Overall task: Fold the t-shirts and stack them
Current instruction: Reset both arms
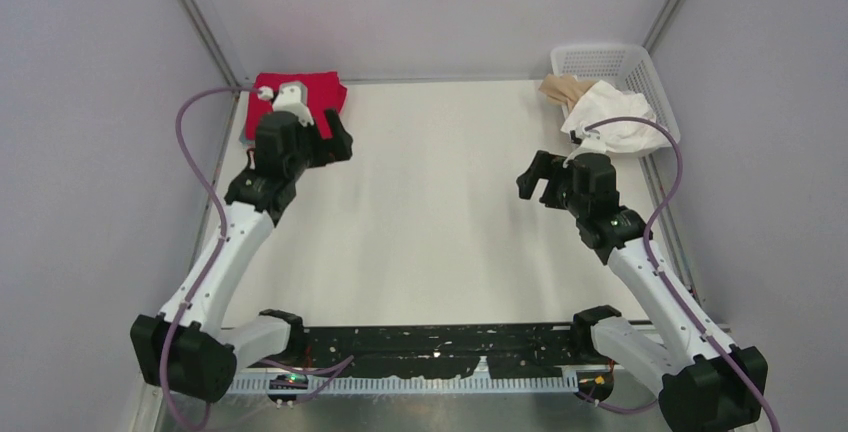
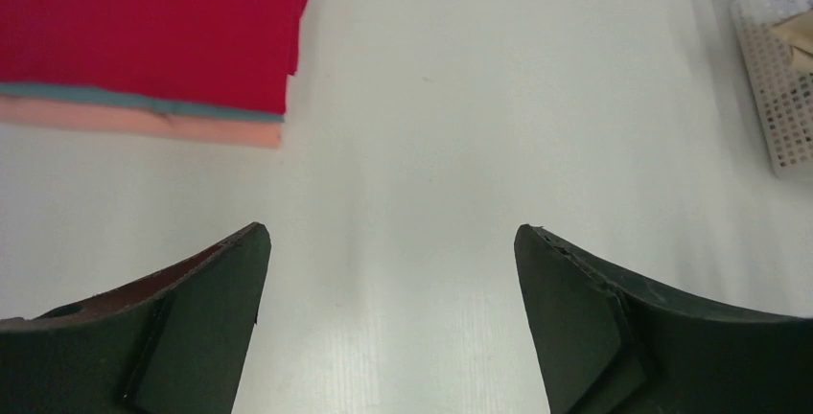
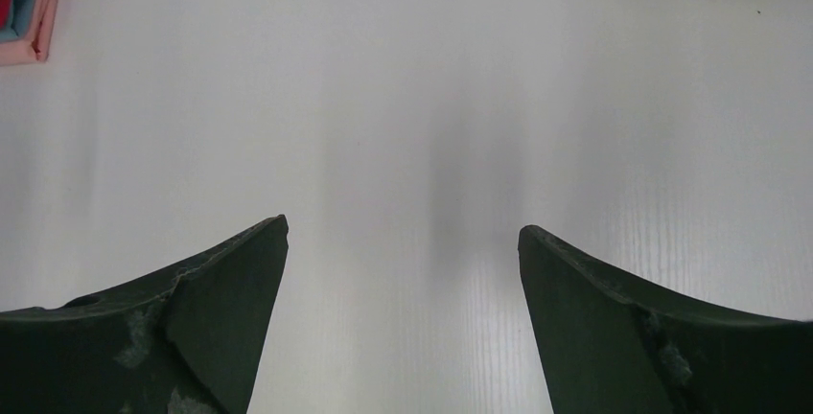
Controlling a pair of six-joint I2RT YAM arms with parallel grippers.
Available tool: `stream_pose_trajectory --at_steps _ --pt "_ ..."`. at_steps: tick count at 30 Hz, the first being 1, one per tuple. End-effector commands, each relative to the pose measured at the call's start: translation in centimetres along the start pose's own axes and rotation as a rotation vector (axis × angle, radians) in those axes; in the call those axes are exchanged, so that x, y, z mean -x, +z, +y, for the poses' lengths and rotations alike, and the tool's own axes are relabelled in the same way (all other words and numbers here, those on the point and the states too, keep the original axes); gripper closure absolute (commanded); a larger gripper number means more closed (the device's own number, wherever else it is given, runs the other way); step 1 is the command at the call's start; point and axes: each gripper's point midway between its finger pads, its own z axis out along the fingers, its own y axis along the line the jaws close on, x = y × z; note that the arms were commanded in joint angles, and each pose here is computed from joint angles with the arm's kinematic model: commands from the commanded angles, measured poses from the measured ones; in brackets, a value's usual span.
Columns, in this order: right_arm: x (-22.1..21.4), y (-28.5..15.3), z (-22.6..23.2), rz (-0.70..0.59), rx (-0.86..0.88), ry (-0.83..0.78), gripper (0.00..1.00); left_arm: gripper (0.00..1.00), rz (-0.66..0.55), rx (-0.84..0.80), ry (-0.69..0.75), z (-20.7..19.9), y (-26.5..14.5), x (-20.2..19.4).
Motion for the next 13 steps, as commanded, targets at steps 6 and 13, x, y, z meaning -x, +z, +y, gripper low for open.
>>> stream_pose_trajectory --at_steps 6,13 --pt "-1.2 0.2 -2.0 -0.067 -0.059 0.024 0.05 0.0 0.025 -0.031 -0.107 -0.3 -4.0 -10.3" --pt "-1.0 0.8 -1.1 -0.075 -0.012 0.038 0.05 0.0 -0.006 0.044 -0.11 2.2 -7.0 -10.8"
